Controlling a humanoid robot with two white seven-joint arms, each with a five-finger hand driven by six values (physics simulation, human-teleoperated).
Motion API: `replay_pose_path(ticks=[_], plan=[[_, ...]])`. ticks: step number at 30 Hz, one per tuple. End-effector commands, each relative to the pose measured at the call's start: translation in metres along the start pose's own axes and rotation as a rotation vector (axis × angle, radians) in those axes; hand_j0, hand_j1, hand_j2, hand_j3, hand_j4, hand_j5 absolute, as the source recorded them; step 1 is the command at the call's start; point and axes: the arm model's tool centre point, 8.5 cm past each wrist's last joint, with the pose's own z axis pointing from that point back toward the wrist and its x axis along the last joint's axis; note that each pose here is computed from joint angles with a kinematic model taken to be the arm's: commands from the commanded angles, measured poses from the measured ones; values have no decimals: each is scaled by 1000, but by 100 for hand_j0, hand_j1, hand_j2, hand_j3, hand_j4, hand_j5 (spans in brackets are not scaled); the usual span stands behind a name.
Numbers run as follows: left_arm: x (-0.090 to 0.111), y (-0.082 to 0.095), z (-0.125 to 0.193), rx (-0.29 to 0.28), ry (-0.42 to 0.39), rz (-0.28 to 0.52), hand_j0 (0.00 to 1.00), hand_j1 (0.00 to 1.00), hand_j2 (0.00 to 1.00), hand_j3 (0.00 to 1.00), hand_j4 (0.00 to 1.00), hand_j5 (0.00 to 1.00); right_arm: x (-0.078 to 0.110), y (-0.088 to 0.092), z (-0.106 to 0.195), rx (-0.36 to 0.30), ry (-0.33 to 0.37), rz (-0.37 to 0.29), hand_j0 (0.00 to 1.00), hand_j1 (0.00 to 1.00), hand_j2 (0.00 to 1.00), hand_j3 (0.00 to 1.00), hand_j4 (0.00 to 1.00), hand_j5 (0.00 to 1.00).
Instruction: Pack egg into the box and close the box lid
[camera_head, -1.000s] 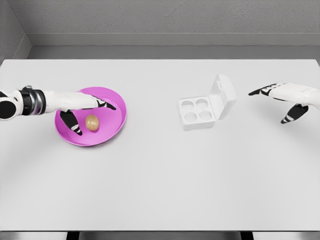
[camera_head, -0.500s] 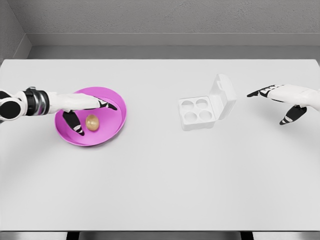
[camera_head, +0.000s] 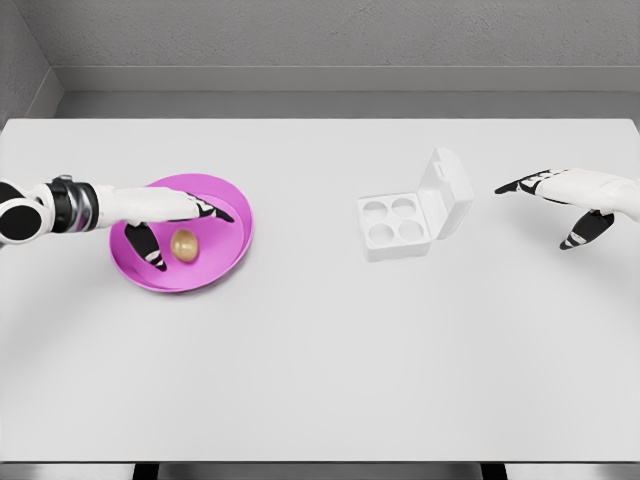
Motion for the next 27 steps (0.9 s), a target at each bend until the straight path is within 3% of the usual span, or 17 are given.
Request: replay_pose_path(ticks=[1,4,11,23,26,27], plan=[[-1,1,1,3,1,4,99,99,99,99,99,99,0,-1,1,-3,0,-3,100,100,100,100,100,100],[-1,1,1,3,1,3,88,88,88,88,88,88,0,0,0,-2,0,-3,100,100,100,100,100,100],[-3,0,2,2,4,8,73,73,73,73,73,73,0,-1,1,-3,0,-3,100,100,100,100,100,100],[-3,-13,-2,-16,-8,21,70,70,70,70,70,70,0,-1,0,-2,-2,-2,100,100,100,100,100,100],[-1,-12,-1,-5,-34,38,52,52,52,52,52,52,0,-1,1,-4,-1,-2,100,100,100,100,100,100],[-1,-12,-1,-4,-36,42,51,51,51,51,51,51,0,-1,1,-4,-1,-2,100,100,100,100,100,100]])
